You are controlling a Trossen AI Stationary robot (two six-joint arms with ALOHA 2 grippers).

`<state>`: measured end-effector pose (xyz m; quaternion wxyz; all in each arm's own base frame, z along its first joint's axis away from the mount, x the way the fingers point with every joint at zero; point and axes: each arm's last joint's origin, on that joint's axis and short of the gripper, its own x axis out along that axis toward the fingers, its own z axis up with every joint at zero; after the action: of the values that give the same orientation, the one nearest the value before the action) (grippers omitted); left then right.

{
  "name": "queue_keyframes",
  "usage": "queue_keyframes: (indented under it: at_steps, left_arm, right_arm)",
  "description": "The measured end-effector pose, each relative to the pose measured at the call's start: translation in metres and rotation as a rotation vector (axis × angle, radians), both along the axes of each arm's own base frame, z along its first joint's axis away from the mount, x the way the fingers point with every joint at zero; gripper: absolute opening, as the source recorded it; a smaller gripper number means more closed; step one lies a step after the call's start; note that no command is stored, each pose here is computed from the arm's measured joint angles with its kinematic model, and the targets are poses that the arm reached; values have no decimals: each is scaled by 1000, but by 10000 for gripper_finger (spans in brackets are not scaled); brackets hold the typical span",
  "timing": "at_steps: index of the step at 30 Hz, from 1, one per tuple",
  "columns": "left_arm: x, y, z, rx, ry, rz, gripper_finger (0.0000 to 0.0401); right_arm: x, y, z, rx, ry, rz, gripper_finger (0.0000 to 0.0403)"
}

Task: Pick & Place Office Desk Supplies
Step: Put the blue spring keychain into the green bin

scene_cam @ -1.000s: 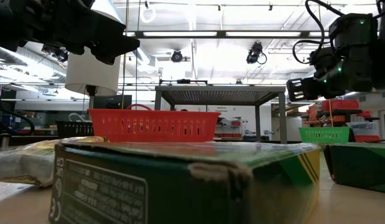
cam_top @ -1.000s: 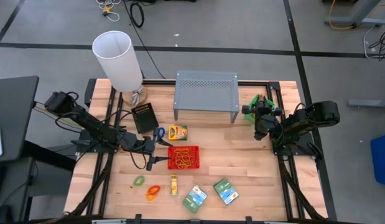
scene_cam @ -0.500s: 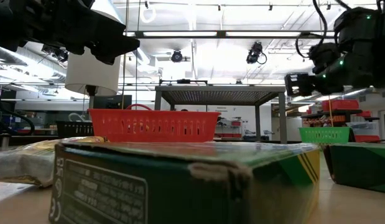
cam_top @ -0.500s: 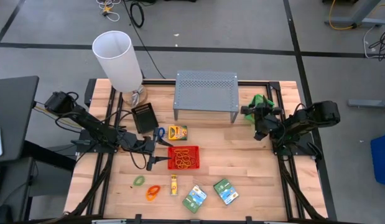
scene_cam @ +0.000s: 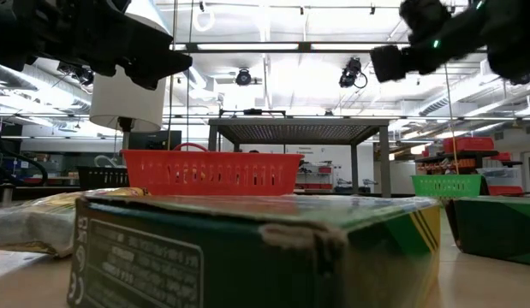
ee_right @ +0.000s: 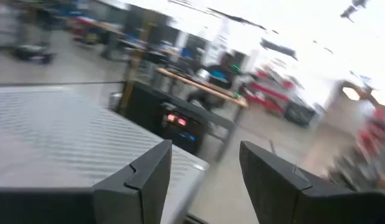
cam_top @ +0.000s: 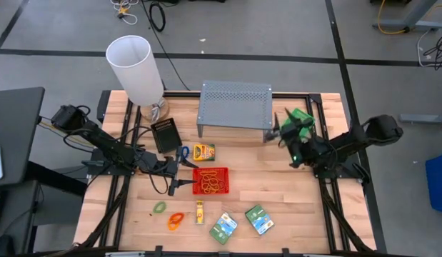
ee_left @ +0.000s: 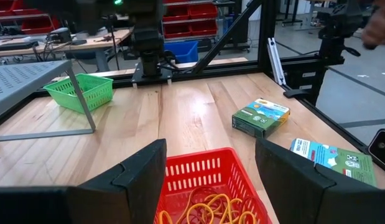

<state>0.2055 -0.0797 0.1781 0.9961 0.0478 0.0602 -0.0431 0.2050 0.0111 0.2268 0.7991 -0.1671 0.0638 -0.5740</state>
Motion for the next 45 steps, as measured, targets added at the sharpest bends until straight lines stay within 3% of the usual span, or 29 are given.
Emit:
queue_keyframes:
  at_steps: [4, 10, 14, 17, 22, 29, 32, 37, 45]
  left_arm:
    - [0, 0, 0, 1, 3, 0, 250]
    - [0, 0, 0, 1, 3, 0, 250]
    - [0, 0, -2, -26, 24, 16, 250]
    - [-1, 2, -7, -53, 67, 59, 250]
    - [0, 1, -12, -154, 171, 117, 250]
    - [-3, -25, -6, -210, 483, 139, 244]
    - [-6, -30, 5, -188, 578, 243, 238]
    - [-7, -22, 15, -129, 605, 437, 229]
    - [14, 8, -16, -73, 758, 592, 212]
  right_arm:
    - [12, 38, 9, -31, 106, 158, 201]
    - [23, 90, 10, -25, 146, 479, 195]
    - [33, 106, 6, 108, 144, 801, 181]
    - [37, 107, 0, 244, 180, 939, 170]
    - [35, 109, -7, 326, 233, 991, 161]
    - [33, 113, -9, 331, 265, 1041, 160]
    - [33, 114, -10, 336, 279, 1062, 160]
    - [33, 114, -10, 324, 298, 1064, 160]
    - [32, 113, -12, 314, 320, 1063, 160]
